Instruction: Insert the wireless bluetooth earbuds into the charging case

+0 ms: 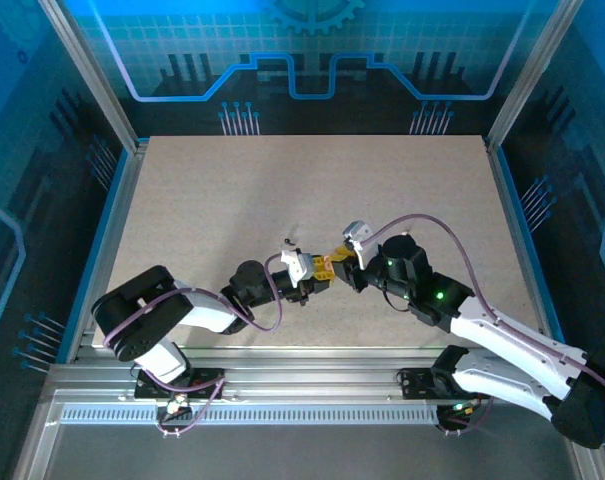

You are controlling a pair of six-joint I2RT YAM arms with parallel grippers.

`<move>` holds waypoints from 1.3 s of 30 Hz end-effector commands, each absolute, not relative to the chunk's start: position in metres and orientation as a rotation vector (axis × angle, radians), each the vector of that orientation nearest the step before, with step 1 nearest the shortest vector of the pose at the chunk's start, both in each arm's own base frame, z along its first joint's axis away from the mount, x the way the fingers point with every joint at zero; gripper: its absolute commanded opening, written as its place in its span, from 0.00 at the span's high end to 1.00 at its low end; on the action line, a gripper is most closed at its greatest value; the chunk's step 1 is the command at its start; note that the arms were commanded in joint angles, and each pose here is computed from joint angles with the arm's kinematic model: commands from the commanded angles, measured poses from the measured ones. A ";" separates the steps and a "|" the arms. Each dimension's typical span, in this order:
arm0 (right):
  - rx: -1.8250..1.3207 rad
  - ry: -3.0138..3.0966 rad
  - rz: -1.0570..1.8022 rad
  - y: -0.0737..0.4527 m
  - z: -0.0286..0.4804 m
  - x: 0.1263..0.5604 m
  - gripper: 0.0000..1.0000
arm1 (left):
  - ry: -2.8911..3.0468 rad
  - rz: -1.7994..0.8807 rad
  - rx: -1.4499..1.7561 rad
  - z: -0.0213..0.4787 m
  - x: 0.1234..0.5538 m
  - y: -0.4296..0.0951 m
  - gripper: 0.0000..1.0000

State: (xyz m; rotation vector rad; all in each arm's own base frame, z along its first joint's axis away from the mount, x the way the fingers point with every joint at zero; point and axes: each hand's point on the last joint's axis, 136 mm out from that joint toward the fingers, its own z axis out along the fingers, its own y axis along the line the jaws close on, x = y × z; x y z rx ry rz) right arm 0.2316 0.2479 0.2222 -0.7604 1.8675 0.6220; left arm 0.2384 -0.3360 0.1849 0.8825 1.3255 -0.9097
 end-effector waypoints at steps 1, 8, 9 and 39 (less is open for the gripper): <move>-0.819 1.922 0.618 0.246 0.197 0.221 0.77 | 1.178 -0.944 0.809 0.238 0.237 -0.338 0.82; -0.829 1.923 0.599 0.244 0.194 0.221 0.77 | 1.174 -0.966 0.796 0.244 0.237 -0.338 0.82; -0.824 1.921 0.603 0.244 0.194 0.222 0.77 | 1.174 -0.967 0.794 0.244 0.237 -0.338 0.82; -0.703 2.022 0.661 0.245 0.180 0.222 0.76 | 1.154 -0.958 0.749 0.259 0.239 -0.333 0.83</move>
